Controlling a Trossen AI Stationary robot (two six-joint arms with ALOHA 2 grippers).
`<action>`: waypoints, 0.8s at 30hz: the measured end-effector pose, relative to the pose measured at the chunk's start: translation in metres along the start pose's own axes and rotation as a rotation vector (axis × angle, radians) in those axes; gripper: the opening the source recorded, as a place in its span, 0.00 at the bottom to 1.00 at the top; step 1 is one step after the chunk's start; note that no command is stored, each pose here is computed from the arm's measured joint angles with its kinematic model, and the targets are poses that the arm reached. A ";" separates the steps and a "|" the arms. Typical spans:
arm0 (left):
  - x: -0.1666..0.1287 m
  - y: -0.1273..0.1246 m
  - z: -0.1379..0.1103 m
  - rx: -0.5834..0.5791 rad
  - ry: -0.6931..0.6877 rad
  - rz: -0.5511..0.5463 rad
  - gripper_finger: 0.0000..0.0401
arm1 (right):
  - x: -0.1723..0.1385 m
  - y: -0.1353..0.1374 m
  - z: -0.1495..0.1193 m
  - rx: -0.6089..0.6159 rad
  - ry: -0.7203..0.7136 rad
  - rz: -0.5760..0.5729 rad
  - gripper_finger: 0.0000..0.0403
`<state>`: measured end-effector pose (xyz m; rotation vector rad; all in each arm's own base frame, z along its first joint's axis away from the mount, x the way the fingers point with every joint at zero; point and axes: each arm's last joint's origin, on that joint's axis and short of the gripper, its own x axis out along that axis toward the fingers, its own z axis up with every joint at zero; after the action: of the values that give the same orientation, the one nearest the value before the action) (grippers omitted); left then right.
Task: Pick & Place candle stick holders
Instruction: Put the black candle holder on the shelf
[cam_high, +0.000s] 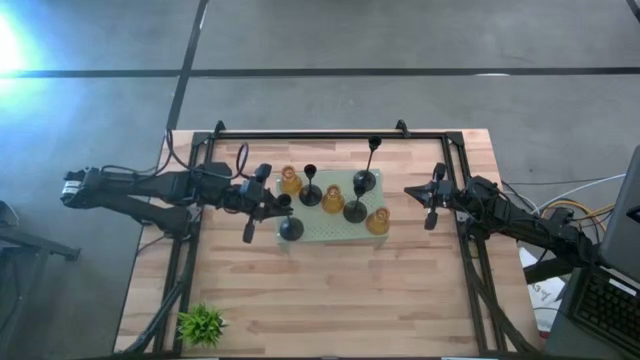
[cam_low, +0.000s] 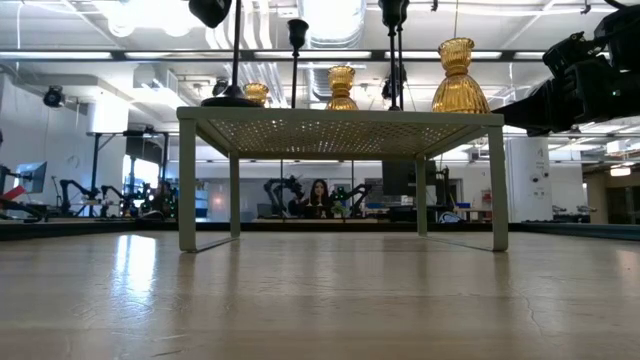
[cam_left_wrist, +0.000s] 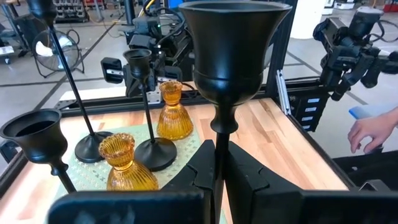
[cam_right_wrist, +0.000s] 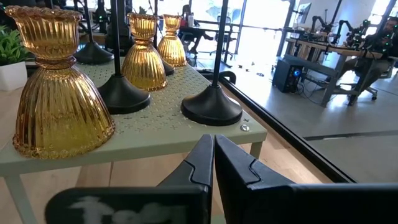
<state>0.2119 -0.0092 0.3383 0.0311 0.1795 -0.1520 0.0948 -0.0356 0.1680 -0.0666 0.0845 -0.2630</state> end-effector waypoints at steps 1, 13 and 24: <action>0.000 0.000 0.000 0.009 0.001 0.000 0.04 | 0.000 0.000 0.000 0.000 0.000 0.000 0.02; 0.003 0.000 -0.009 0.010 -0.009 0.000 0.05 | 0.000 0.000 0.000 0.000 0.000 0.000 0.02; 0.003 0.000 -0.011 -0.024 -0.002 -0.019 0.13 | 0.000 0.000 0.000 0.000 0.000 0.000 0.02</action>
<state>0.2133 -0.0094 0.3270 0.0053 0.1797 -0.1685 0.0948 -0.0355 0.1680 -0.0665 0.0844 -0.2626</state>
